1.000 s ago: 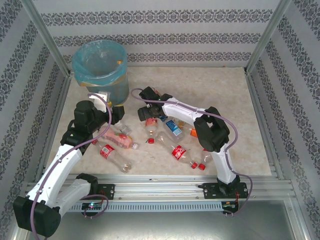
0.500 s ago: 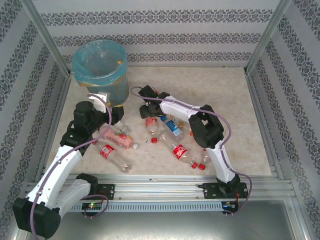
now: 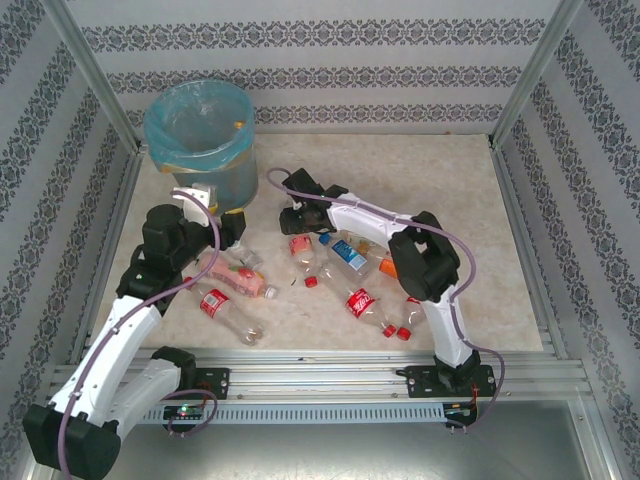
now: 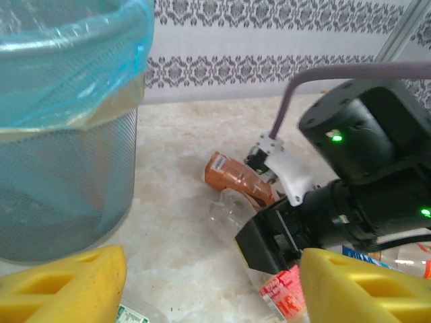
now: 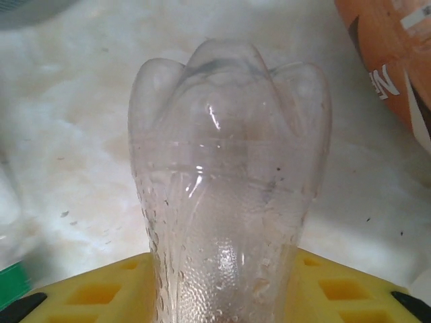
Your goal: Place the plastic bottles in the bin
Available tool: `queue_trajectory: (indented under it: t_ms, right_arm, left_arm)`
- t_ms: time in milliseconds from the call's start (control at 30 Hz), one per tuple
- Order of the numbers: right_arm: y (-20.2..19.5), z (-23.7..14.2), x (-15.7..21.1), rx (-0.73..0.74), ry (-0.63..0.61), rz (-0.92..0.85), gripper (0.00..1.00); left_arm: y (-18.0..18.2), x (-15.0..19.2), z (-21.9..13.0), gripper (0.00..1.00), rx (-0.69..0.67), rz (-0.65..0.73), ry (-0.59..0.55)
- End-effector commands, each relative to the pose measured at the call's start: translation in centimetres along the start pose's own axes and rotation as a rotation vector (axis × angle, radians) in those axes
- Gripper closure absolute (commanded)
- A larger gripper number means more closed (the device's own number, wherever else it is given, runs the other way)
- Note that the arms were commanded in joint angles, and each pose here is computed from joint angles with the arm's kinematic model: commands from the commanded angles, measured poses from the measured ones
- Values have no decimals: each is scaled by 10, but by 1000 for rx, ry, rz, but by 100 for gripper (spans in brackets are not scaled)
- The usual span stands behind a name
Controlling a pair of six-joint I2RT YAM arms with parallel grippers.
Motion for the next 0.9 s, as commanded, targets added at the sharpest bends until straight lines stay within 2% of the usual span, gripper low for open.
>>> queue_trajectory:
  t_ms: [0,133,300,467,633,867]
  right_arm:
    - [18,-48,-25,-156,-140,40,56]
    - [27,-83,-29,-299,-237,51,57]
    - [39,-131,-29,-533,-359,-12,57]
    - [38,-168,-23,-606,-459,-146,57]
    - [34,-193,-17,-689,-540,-216,56]
    - [48,-212,-7,-790,-571,-307,57]
  left_arm:
    - [-6,-18,-10,28,26,-9,-107]
    - [-17,-31,-17,26,110,-33,-185]
    - [-30,-47,-20,19,231,-60,-250]
    - [-30,-74,-8,21,203,-134,-129]
    - [-49,-90,9,22,411,-189,-94]
    - [-61,-86,27,24,571,-293,-31]
Point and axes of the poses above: each hand's point on the last joint's axis, 136 mm out from that joint toward the fingers, its own z axis out along the fingers, its own y axis along the line the jaws close on, x = y × z, the point moved 6 cm from there along -z, back along the fingers, and after that the axes turned 1 degree about z, right-handed, at the moved point
